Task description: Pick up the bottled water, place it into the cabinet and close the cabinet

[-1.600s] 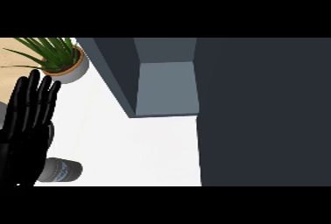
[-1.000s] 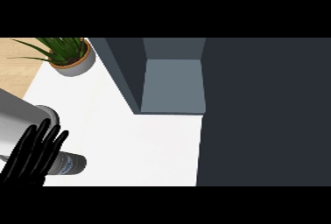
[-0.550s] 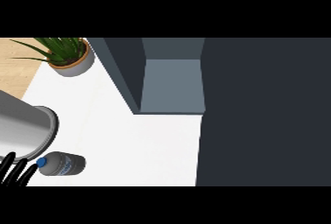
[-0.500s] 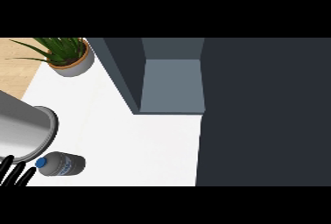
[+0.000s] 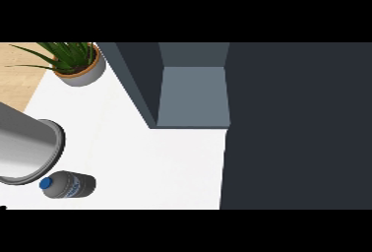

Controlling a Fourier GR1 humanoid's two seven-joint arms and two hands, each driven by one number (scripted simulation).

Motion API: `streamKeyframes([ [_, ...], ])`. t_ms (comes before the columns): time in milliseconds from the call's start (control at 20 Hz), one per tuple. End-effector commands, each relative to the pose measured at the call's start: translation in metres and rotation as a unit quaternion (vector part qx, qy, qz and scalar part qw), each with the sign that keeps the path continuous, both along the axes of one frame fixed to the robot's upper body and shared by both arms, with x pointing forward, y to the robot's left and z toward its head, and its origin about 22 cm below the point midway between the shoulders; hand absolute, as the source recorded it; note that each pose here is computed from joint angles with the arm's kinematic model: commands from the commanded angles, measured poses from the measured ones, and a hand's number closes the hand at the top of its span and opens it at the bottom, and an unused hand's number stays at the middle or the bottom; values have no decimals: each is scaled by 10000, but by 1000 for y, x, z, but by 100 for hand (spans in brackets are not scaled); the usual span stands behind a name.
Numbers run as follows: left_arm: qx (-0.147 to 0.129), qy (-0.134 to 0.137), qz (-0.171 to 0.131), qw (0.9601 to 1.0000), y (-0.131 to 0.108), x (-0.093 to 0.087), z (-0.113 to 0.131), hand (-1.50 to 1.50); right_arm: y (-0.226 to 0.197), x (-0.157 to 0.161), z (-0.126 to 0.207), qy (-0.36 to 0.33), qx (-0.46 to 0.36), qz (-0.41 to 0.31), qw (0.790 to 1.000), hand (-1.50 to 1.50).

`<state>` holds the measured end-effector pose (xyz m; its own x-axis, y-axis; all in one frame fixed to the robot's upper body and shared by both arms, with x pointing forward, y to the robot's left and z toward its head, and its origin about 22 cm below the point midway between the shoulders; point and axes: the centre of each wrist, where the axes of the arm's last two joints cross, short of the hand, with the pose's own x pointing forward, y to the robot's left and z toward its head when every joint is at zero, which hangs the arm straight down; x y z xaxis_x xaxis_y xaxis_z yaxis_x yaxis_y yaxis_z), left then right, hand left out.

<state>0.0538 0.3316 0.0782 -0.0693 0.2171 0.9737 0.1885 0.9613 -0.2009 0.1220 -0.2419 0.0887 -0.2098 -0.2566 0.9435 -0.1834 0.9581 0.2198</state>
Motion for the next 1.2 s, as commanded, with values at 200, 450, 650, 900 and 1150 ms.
streamKeyframes([
  [200,-68,-175,60,9998,34,-1,-18,-150,-3,-9,4,-82,-88,8,9999,-150],
  [450,-43,-264,438,9987,49,6,-27,-150,7,-18,-15,-41,-81,109,9999,-150],
  [650,57,-59,469,9989,46,7,-42,-150,8,-18,-15,-138,-130,112,9998,-150],
  [900,234,-184,493,9983,68,34,-60,-150,3,-25,-33,-154,-66,106,9998,-150],
  [1150,400,-45,612,9973,77,57,-69,-150,17,-24,-28,-85,-73,120,9999,-150],
])
